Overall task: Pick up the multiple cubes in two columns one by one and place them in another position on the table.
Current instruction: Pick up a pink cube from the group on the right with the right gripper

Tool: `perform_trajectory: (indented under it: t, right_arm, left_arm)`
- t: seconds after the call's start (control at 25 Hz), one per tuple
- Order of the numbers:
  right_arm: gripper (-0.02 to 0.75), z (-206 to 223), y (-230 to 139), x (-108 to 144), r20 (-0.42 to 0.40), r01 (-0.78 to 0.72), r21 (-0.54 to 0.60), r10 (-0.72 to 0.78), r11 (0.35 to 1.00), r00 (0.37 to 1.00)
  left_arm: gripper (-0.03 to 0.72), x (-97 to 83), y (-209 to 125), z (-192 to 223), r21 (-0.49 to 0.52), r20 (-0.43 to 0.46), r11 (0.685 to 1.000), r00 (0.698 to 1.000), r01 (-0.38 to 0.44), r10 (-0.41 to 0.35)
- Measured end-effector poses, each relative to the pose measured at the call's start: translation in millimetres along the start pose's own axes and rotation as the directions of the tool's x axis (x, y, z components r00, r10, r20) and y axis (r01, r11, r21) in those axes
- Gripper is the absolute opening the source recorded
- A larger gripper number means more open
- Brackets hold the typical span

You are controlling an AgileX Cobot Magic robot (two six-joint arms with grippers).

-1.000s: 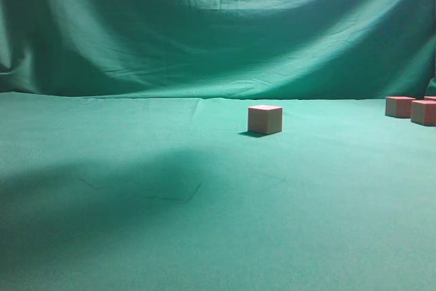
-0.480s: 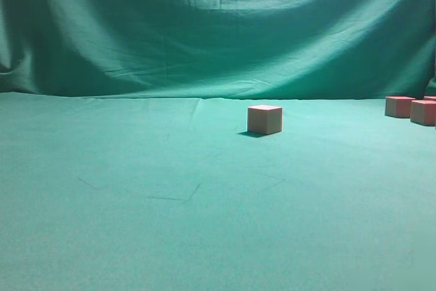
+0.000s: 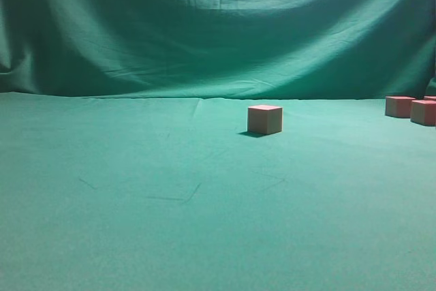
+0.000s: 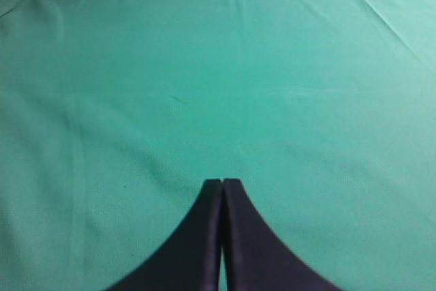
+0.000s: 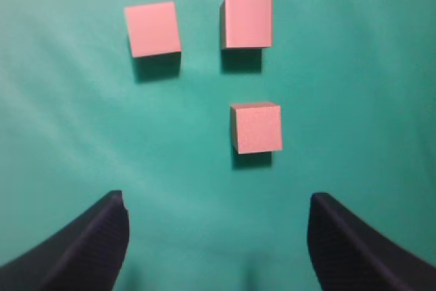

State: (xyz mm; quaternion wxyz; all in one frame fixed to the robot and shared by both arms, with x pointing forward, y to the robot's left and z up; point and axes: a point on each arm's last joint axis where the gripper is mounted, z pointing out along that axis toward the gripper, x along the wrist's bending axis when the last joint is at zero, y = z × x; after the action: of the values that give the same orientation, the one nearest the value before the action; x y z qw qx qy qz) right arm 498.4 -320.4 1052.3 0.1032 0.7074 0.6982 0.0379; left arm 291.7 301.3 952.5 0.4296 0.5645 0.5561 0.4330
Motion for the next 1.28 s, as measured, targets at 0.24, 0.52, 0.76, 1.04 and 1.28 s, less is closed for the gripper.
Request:
perform_trajectory:
  t: [0.24,0.52,0.76,1.04,1.28]
  right_arm:
    - [0.503,24.3,-0.2,-20.6,0.007,-0.063,0.006,0.063,0.998,0.998]
    - [0.503,60.8,11.8,-23.3,-0.056,-0.003,0.060,0.007,0.998,0.998]
    - [0.503,86.5,17.8,-26.5,-0.027,0.049,0.097,-0.046,0.994,0.999]
    - [0.503,107.2,21.1,-28.5,-0.010,0.076,0.127,-0.075,0.989,0.997]
    - [0.503,124.2,22.9,-27.8,-0.017,0.081,0.150,-0.080,0.985,0.997]
  left_arm:
    - [0.000,0.0,0.0,0.0,0.000,0.000,1.000,1.000,0.000,0.000]
    - [0.000,0.0,0.0,0.0,0.000,0.000,1.000,1.000,0.000,0.000]
    - [0.000,0.0,0.0,0.0,0.000,0.000,1.000,1.000,0.000,0.000]
    - [0.000,0.0,0.0,0.0,0.000,0.000,1.000,1.000,0.000,0.000]
    - [0.000,0.0,0.0,0.0,0.000,0.000,1.000,1.000,0.000,0.000]
